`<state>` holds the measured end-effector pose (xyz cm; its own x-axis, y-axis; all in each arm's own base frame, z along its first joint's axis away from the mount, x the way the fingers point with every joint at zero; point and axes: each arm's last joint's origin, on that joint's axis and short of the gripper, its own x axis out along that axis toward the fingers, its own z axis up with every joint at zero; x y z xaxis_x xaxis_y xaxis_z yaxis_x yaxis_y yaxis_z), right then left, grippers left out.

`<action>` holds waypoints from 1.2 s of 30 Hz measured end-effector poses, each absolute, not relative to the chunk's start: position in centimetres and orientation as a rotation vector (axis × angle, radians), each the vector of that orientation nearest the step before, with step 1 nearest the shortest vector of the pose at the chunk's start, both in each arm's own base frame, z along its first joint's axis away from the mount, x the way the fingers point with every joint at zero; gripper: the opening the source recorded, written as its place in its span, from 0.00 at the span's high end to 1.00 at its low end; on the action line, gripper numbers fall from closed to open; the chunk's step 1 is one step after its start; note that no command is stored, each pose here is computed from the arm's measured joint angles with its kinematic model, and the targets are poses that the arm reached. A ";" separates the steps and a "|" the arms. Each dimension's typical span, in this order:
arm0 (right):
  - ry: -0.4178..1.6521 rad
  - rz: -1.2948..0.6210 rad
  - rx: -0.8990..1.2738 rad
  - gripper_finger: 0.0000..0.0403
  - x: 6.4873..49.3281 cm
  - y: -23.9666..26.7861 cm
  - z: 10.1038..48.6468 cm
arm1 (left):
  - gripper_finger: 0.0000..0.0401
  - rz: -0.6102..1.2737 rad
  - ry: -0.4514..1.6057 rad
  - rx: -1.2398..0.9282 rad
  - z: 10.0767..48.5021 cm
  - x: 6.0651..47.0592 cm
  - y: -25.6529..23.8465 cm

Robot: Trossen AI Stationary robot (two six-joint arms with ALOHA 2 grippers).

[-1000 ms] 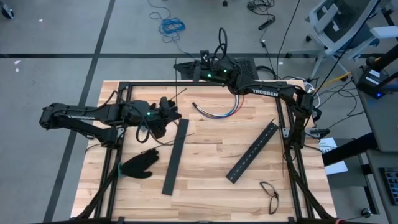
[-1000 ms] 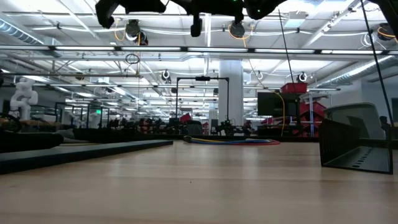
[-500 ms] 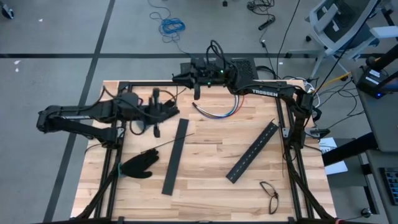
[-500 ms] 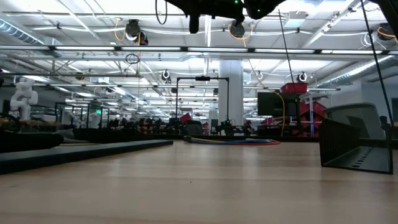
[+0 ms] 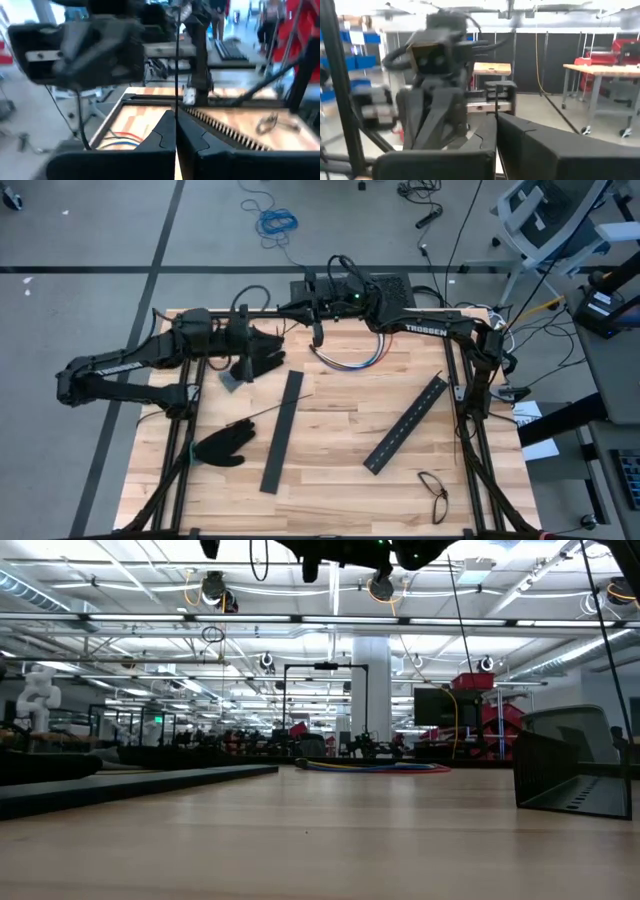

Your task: Ziptie cables

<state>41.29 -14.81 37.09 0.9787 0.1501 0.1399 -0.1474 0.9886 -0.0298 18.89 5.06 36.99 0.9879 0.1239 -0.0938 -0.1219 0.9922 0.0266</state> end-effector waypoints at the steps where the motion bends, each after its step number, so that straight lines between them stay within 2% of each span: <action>1: -0.140 0.145 -0.043 1.00 41.3 -14.8 37.0 | 1.00 0.115 0.090 -0.024 37.0 18.8 5.3; 12: -0.087 -0.022 -0.230 1.00 41.4 -15.4 36.5 | 1.00 0.062 0.082 -0.382 36.9 18.2 7.4; 24: -0.084 -0.029 -0.225 1.00 41.3 -15.7 36.5 | 0.99 0.038 0.090 -0.264 36.7 18.2 7.4; 36: -0.086 -0.026 -0.204 1.00 41.3 -15.7 36.5 | 0.86 0.076 0.087 -0.269 36.7 18.2 7.5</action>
